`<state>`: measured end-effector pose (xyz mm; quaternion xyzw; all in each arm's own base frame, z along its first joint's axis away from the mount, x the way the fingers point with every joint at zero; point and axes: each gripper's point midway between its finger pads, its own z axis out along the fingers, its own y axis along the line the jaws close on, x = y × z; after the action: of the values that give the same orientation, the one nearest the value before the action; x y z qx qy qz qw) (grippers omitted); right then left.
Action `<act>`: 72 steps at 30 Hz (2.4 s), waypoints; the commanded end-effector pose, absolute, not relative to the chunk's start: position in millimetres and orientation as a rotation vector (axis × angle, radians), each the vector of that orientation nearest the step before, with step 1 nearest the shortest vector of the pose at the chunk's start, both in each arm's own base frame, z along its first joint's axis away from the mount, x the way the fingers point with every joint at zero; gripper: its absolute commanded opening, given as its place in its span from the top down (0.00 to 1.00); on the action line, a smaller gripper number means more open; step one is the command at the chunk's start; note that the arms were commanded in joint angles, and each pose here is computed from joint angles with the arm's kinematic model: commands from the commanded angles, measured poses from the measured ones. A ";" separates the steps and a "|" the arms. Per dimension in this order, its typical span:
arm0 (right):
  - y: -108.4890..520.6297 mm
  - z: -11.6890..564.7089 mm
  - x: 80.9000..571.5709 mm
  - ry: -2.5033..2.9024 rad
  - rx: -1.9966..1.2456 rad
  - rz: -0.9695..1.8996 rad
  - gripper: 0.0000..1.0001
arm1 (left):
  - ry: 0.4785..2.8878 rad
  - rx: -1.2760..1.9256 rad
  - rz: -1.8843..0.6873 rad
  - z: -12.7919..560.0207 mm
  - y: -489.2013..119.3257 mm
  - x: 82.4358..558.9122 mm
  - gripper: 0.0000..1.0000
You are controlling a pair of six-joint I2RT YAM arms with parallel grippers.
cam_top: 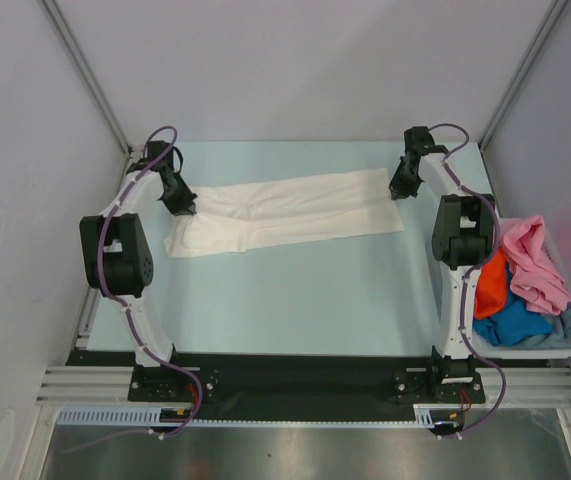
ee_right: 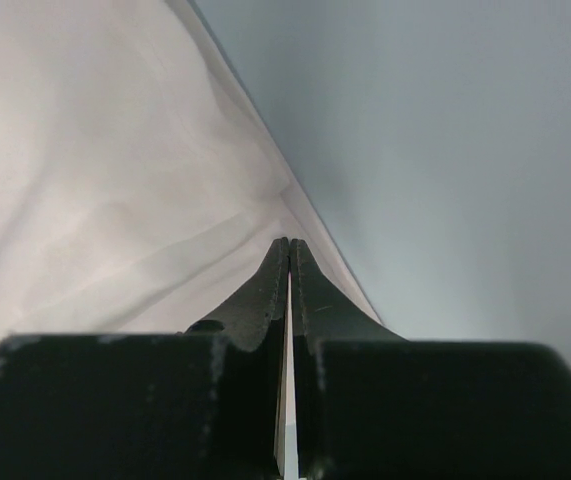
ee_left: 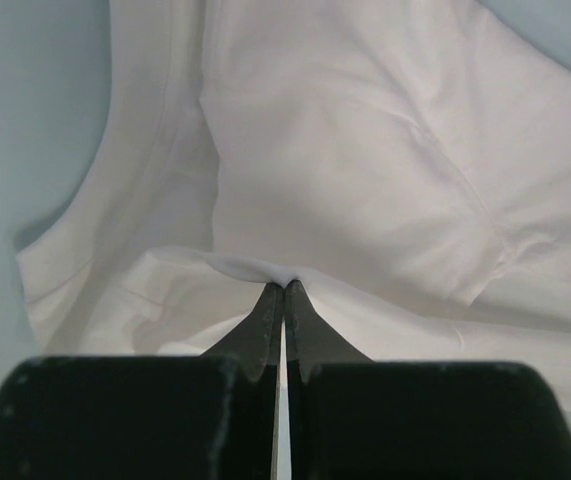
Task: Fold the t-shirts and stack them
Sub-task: Fold the tshirt
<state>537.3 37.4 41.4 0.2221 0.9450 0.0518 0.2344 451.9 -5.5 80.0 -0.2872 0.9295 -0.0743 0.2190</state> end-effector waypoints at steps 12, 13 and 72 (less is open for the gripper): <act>32.5 47.4 554.8 2.554 0.658 0.156 1.00 | 2.549 -0.783 -0.207 82.9 8.9 465.6 1.00; 32.5 47.1 555.0 2.554 0.658 0.156 1.00 | 2.554 -0.784 -0.209 80.9 7.8 465.5 1.00; 266.3 33.1 428.7 2.812 0.244 1.297 1.00 | 2.716 -0.623 -0.403 19.9 -25.1 390.1 0.85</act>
<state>423.0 281.4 28.1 0.0740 0.9141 0.3985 0.0149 397.0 -38.4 33.5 -0.2162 0.9478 -0.1599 0.1715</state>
